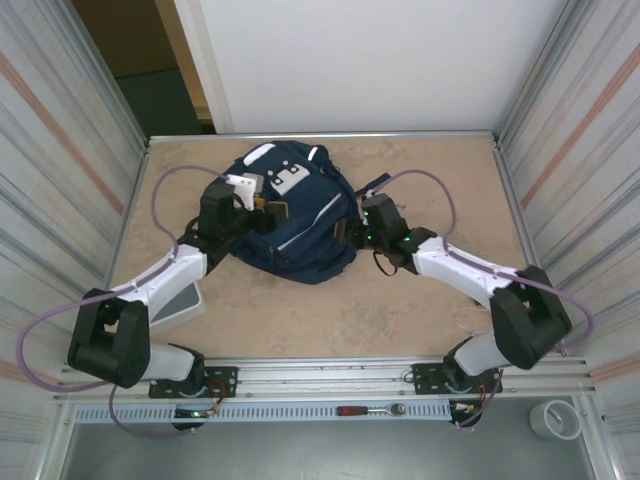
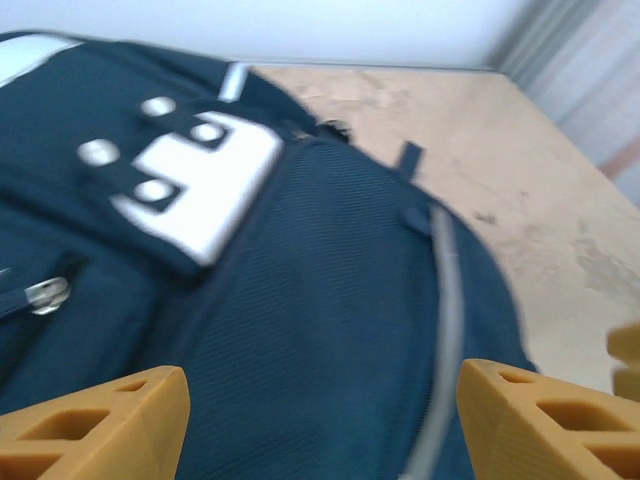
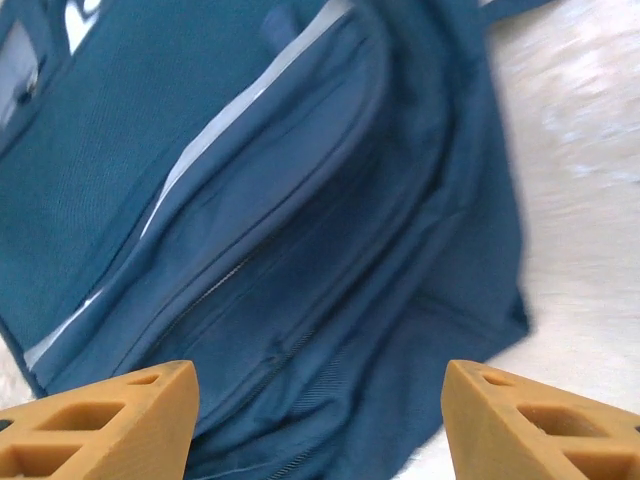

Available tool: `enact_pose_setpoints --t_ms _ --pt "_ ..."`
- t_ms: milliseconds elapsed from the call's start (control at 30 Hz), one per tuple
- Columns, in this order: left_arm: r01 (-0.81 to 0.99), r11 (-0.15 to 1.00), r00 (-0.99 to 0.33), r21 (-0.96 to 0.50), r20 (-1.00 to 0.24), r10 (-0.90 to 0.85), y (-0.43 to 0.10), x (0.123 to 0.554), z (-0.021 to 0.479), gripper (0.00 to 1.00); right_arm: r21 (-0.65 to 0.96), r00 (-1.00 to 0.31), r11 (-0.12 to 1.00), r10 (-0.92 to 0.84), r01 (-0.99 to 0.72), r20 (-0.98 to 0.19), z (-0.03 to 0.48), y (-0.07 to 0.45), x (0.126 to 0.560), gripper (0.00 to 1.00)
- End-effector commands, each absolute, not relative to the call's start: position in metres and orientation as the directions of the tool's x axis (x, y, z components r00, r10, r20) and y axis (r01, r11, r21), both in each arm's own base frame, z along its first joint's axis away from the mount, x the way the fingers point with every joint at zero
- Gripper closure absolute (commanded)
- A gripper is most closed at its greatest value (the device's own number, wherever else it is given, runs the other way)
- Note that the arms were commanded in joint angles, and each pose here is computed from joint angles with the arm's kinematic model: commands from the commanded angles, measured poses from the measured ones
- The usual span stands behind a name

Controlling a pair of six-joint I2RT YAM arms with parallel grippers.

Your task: Pack books, pencil case, and school supplies into a backpack

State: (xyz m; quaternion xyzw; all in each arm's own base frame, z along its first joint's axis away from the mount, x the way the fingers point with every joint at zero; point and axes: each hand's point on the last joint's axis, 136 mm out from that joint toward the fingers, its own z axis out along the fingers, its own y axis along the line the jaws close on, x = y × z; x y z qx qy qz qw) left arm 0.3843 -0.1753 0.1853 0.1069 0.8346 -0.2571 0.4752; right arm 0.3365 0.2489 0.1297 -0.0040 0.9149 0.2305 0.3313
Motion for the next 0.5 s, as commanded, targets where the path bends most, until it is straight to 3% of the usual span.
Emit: enact_pose_setpoints --t_ms 0,233,467 --pt "0.352 0.863 -0.581 -0.363 -0.808 -0.103 -0.16 0.387 0.169 0.28 0.447 -0.788 0.861 0.095 -0.241 -0.608 0.131 0.279 0.343 0.36" --pt "0.259 0.889 -0.675 -0.378 -0.729 -0.113 -0.135 0.39 0.125 0.29 0.426 -0.833 0.877 0.056 -0.222 -0.55 0.097 0.291 0.352 0.36" --pt "0.301 0.829 -0.747 -0.471 -0.657 -0.102 -0.165 0.372 0.099 0.44 0.413 -0.857 0.897 0.084 -0.157 -0.509 0.076 0.27 0.369 0.36"
